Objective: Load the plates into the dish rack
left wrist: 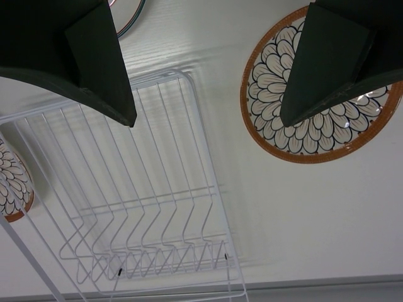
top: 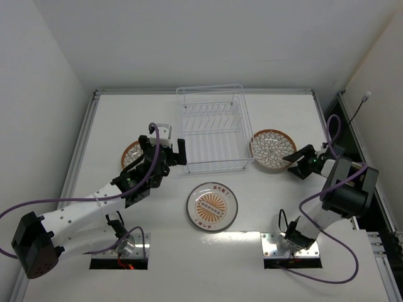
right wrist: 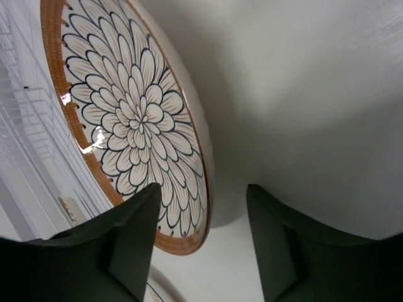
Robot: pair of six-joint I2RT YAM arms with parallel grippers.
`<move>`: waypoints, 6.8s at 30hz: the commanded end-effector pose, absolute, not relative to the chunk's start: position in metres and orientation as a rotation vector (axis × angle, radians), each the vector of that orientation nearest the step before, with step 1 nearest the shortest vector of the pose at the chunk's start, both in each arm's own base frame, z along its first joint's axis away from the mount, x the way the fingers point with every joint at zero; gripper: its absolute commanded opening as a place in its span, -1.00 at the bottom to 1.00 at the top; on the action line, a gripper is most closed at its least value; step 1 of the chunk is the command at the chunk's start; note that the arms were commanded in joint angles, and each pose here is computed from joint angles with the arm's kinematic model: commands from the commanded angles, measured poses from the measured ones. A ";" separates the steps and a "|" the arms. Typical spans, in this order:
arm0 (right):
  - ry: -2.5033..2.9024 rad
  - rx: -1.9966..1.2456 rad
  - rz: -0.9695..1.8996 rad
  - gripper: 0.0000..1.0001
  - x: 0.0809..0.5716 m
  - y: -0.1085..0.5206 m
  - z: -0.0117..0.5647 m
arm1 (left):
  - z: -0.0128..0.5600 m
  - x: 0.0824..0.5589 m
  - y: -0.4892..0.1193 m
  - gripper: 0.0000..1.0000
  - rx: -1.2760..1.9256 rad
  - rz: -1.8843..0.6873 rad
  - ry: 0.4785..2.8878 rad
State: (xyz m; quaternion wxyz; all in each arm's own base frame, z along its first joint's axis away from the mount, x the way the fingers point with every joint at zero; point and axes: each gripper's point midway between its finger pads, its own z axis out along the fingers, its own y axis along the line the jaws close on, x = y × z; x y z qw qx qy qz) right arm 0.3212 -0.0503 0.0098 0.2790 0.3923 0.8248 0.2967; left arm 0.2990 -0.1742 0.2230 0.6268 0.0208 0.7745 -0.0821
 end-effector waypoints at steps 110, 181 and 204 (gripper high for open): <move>1.833 -0.177 -0.789 -0.90 0.524 0.165 0.219 | 0.281 0.300 -0.148 1.00 -0.078 -0.154 1.663; 2.173 0.040 0.678 0.62 0.230 0.190 0.104 | 0.287 0.295 -0.109 1.00 -0.295 -0.053 1.600; 2.110 -0.036 0.982 0.49 0.203 0.257 0.114 | 0.287 0.295 -0.113 1.00 -0.281 -0.068 1.604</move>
